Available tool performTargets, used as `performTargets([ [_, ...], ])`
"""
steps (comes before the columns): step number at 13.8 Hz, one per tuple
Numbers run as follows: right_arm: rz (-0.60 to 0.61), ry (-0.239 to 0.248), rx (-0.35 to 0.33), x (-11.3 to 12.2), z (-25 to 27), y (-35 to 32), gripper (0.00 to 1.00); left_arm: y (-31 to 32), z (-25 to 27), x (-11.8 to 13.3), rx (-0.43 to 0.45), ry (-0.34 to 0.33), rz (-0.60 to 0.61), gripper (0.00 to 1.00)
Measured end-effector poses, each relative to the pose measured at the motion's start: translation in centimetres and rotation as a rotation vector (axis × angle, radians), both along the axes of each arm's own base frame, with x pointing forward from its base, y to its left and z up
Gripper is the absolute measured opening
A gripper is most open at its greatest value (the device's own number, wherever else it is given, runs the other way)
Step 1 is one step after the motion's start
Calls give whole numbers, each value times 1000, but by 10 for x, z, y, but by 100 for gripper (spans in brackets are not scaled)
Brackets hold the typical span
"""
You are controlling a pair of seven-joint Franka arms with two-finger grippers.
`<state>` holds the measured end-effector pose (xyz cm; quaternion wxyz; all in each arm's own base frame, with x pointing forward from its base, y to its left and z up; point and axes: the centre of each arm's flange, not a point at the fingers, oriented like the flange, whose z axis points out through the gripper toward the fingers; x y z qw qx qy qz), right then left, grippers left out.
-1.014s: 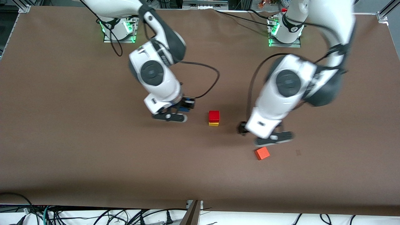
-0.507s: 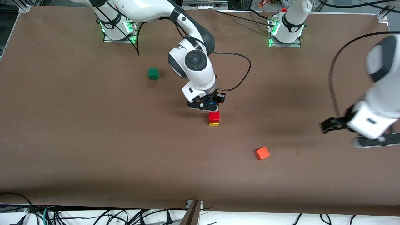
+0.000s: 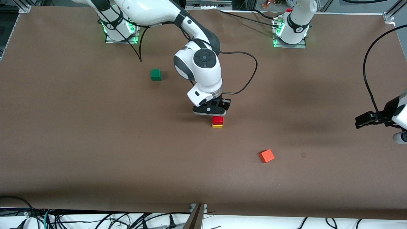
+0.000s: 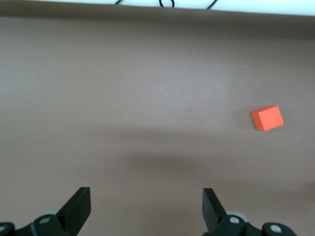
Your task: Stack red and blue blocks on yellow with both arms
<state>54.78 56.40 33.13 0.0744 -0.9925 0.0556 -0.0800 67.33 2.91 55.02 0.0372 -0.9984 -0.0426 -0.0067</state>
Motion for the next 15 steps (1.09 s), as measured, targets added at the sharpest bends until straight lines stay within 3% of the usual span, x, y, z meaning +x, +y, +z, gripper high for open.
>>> performTargets([
  [5,37,-33,12,9,-13,5,56,1,10,-10,-41,24,18,100],
  [15,53,-13,-16,7,-22,3,61,-19,17,-54,-80,88,48,100],
])
